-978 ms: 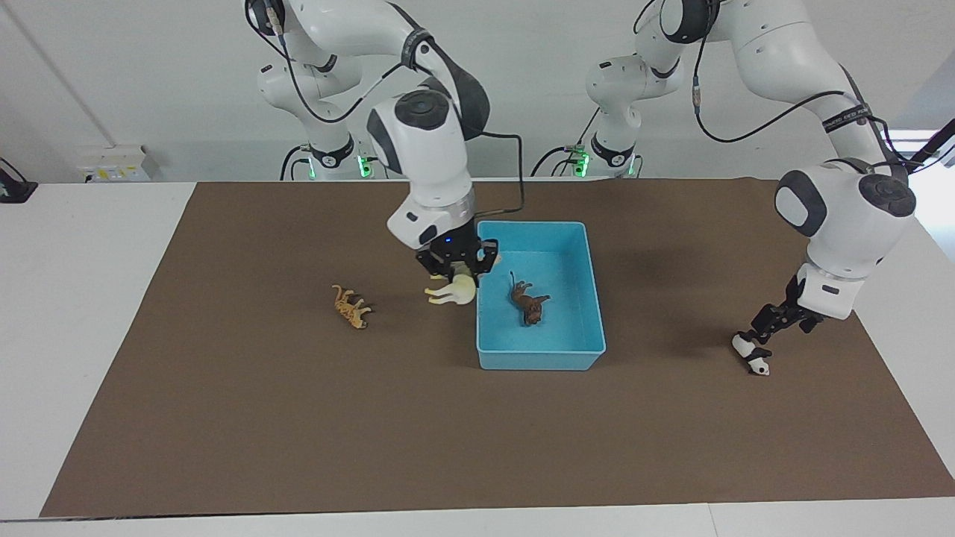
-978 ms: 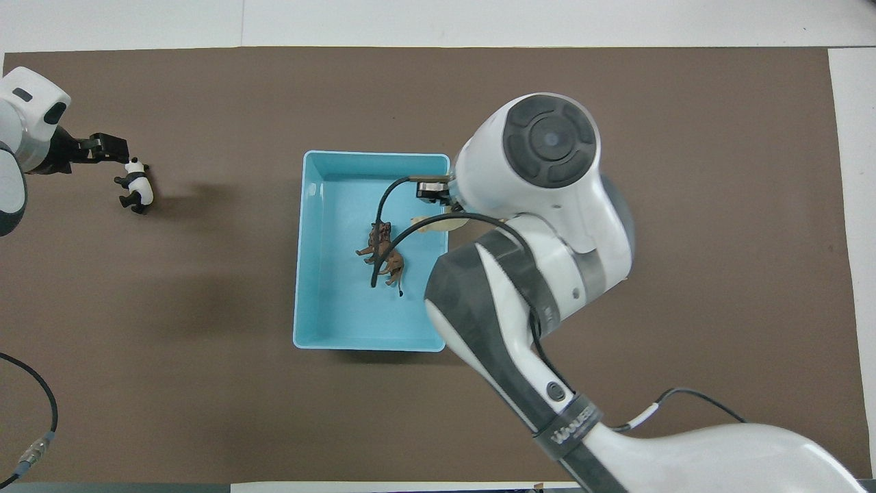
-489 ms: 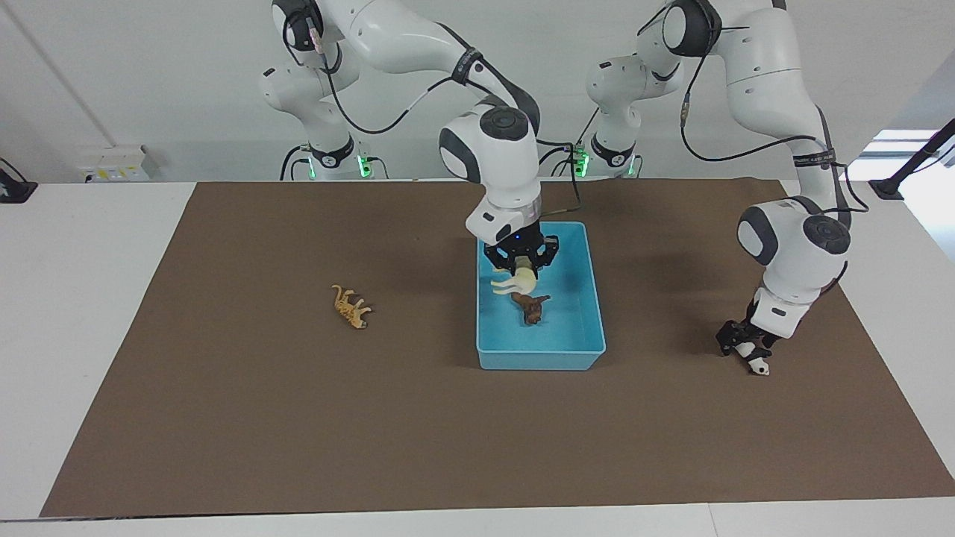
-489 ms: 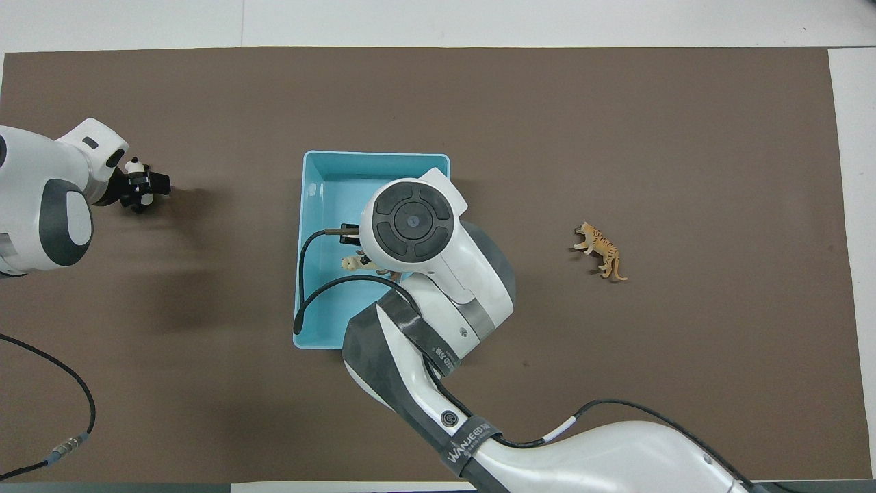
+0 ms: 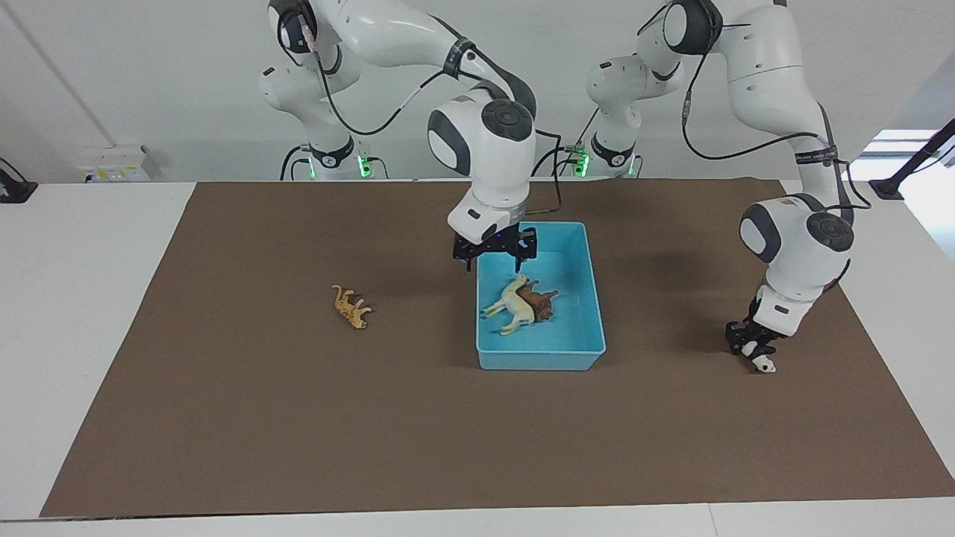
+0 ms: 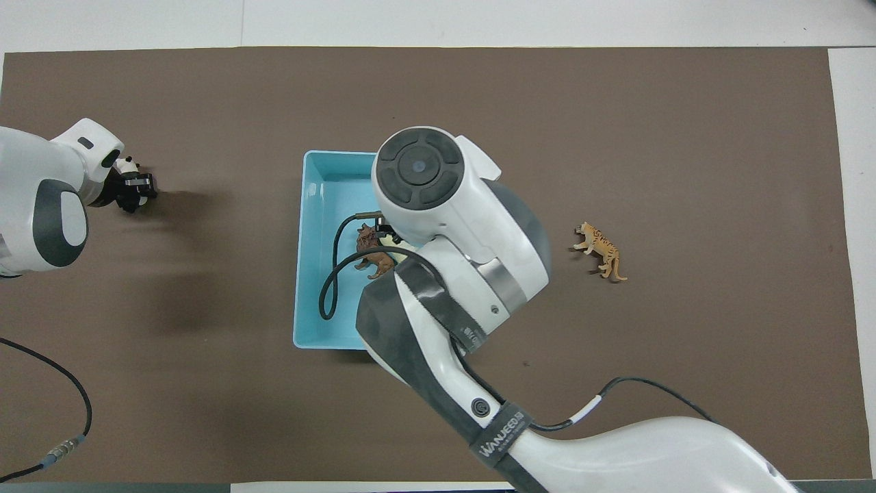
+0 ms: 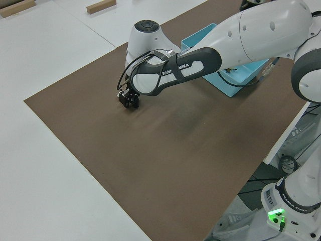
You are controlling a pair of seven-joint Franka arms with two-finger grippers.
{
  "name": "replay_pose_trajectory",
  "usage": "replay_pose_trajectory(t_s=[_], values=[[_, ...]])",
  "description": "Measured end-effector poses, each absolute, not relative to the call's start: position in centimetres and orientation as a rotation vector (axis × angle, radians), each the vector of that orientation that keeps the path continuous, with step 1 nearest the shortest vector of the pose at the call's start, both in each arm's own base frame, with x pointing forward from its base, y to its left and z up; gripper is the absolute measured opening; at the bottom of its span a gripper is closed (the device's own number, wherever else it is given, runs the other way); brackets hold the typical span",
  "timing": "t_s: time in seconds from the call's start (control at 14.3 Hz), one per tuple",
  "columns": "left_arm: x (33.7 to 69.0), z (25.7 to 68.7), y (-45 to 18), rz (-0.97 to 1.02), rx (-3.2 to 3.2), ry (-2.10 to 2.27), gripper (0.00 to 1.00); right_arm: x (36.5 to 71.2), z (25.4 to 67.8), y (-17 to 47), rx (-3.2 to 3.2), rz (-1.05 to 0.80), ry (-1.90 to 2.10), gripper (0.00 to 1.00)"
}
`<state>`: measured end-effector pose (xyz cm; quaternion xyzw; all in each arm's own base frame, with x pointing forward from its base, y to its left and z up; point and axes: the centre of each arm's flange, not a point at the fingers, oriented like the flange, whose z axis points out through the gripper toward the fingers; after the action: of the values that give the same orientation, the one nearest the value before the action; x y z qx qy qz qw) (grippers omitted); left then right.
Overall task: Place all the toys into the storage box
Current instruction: 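Box the horse with the right gripper while the left gripper grabs the panda, then box the panda with the left gripper while the right gripper reaches the cat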
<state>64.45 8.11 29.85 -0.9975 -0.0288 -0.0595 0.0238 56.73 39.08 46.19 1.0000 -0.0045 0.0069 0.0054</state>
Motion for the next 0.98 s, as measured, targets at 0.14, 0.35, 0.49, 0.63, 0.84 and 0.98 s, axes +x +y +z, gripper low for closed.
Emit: replay_pose_trajectory(t_s=[0.14, 0.35, 0.49, 0.63, 0.84, 0.98], values=[[64.7, 30.6, 7.7, -0.140, -3.114, -0.141, 0.37, 59.1, 48.6, 33.9, 3.137, 0.034, 0.054, 1.00], [65.5, 36.1, 3.1, -0.061, -3.144, -0.314, 0.37, 61.9, 49.6, 27.1, 3.130, 0.021, 0.145, 1.00], [64.4, 42.0, -4.5, -0.017, -3.166, -0.474, 0.36, 63.3, 49.2, 23.1, 3.119, 0.001, 0.243, 1.00], [61.8, 46.3, -13.7, 0.002, -3.175, -0.585, 0.17, 64.6, 48.7, 19.1, 3.108, -0.018, 0.340, 1.00], [57.2, 47.7, -25.3, 0.019, -3.175, -0.609, 0.16, 66.0, 47.2, 13.2, 3.088, -0.013, 0.501, 1.00], [55.3, 45.8, -28.4, 0.036, -3.175, -0.571, 0.16, 66.2, 44.9, 10.9, 3.064, 0.056, 0.629, 1.00]])
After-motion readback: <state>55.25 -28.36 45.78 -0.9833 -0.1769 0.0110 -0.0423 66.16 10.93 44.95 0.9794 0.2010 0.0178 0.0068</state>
